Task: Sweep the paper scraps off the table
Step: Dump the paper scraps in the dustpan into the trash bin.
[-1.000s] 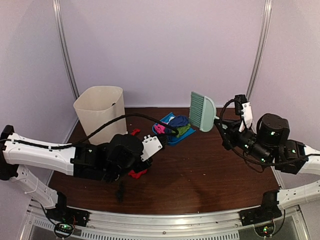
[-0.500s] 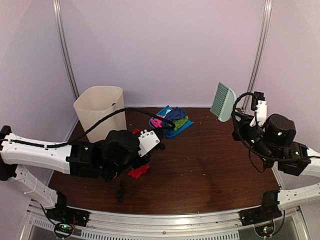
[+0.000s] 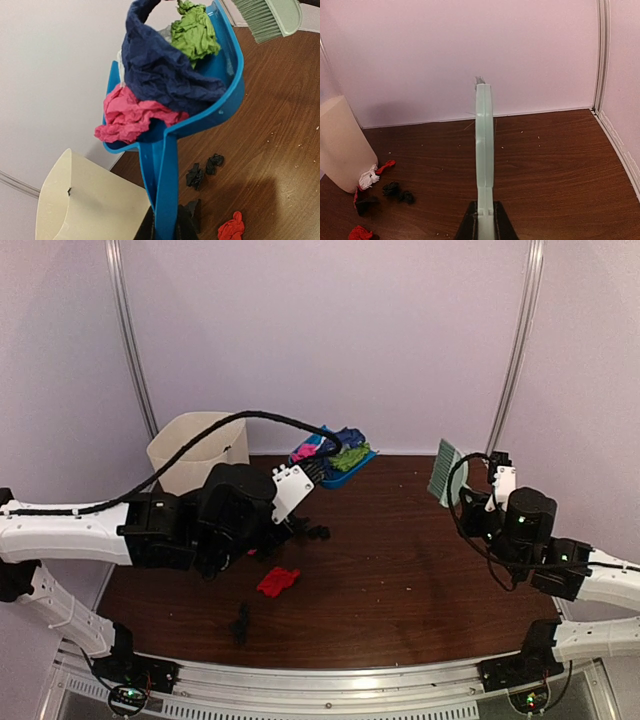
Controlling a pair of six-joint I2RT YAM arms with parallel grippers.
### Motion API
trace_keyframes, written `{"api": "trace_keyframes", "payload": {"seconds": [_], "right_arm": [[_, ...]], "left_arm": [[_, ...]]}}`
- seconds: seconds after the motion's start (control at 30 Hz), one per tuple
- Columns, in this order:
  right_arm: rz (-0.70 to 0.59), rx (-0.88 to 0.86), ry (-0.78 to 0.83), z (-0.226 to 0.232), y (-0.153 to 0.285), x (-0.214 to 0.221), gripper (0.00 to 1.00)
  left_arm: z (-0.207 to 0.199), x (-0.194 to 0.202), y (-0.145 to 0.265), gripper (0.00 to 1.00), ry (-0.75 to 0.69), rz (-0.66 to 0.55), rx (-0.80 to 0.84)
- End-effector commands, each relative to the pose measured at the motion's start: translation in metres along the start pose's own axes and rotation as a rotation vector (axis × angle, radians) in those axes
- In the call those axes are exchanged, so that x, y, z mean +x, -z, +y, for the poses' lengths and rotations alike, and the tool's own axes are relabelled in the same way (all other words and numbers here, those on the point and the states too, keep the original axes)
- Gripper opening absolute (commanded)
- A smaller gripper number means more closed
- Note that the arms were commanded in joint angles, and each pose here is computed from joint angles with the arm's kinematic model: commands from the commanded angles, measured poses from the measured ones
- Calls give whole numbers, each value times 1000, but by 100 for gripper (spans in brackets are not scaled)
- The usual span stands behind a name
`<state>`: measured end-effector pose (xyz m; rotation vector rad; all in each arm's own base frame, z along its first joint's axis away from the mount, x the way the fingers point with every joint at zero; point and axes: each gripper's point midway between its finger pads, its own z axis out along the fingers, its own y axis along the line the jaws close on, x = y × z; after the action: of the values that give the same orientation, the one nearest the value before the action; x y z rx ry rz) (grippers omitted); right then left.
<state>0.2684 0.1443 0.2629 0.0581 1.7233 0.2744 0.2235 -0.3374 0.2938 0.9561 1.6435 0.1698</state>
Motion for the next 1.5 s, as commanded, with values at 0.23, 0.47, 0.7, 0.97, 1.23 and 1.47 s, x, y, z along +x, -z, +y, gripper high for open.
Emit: {"api": "trace_keyframes", "payload": {"seconds": [0.23,0.47,0.7,0.97,1.23,1.47], "right_arm": [[33,-119,-39,20,-18,15,0],[51,-165,-38,30,-22,26,0],[82,-191,-33,35,-26,38,0],[101,-211,-40,38,-27,45,0],[111,-217,-45,39,-28,50,0],[142,-223,-44,43,-32,59,0]], "left_arm": [[59,6,-16,0,156,161,-63],[103,24,-25,0,303,209,-95],[140,46,-36,0,457,234,-118],[170,70,-44,0,597,248,-133],[179,79,-40,0,719,193,-113],[177,69,-27,0,804,72,-71]]}}
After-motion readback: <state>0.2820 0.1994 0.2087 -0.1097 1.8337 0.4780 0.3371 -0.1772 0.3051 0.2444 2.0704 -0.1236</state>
